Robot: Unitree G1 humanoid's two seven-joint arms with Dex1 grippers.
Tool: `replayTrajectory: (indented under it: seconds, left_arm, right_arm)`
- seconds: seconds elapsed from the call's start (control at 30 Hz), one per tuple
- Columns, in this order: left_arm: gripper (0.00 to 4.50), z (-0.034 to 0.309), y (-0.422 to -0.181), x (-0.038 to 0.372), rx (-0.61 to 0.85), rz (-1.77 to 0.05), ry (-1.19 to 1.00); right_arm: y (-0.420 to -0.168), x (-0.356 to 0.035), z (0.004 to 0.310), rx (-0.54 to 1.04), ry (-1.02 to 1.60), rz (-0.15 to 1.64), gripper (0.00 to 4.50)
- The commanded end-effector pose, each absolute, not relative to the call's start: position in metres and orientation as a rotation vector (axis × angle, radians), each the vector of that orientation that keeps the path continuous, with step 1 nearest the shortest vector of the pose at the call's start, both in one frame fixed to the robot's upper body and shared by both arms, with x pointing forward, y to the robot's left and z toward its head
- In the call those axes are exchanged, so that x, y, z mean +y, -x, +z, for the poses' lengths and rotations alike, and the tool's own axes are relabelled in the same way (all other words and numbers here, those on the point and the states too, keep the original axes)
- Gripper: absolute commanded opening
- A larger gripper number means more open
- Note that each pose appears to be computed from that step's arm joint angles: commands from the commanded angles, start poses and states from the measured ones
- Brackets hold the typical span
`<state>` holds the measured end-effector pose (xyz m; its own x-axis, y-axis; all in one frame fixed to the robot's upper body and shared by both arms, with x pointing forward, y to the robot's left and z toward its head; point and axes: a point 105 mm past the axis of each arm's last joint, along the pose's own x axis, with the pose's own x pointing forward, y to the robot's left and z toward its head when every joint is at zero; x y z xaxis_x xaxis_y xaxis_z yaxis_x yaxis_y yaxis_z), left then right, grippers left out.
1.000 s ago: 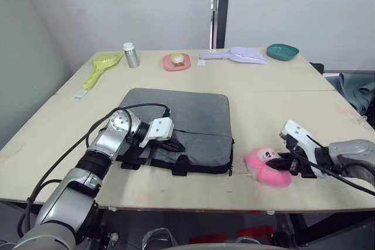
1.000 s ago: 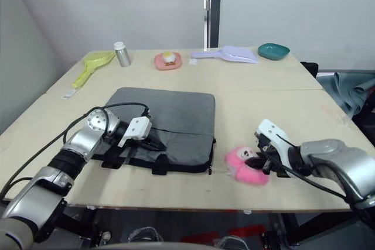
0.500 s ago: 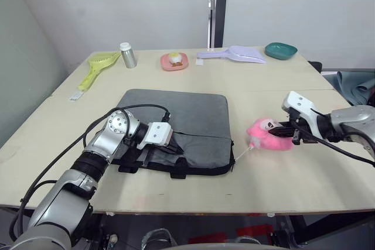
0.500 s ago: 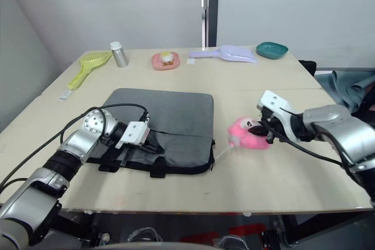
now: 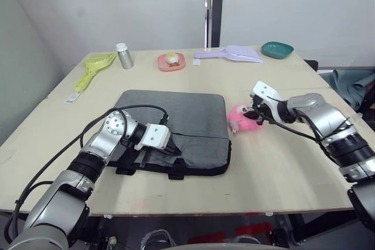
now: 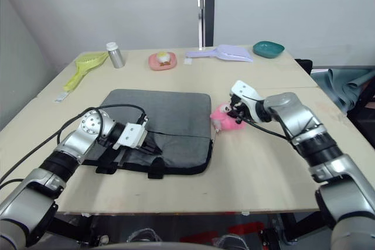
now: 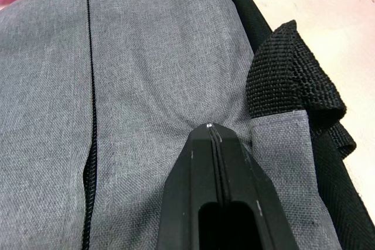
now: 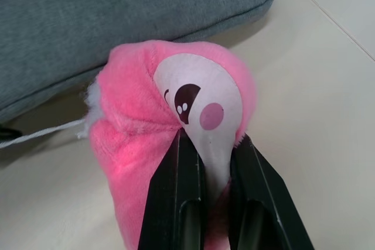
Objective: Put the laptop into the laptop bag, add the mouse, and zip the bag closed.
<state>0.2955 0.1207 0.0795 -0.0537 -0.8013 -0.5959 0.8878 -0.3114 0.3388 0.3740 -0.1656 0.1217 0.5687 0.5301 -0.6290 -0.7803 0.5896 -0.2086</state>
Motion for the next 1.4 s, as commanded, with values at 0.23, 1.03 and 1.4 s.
replayTrajectory:
  seconds: [0.23,1.03,1.4]
  left_arm:
    - [0.0,0.012,-0.257,0.144,0.568,-1.81,-0.827]
    - [1.59,0.165,-0.285,0.149,0.22,-1.454,-0.289]
    - [4.48,0.225,-0.27,0.28,0.308,-0.995,-0.286]
  right_arm:
    - [-0.395,-0.167,0.154,0.464,0.388,0.77,0.64]
    - [-0.307,-0.256,0.212,0.455,0.293,0.812,4.5]
    - [-0.255,-0.273,0.219,0.338,0.334,0.73,4.5]
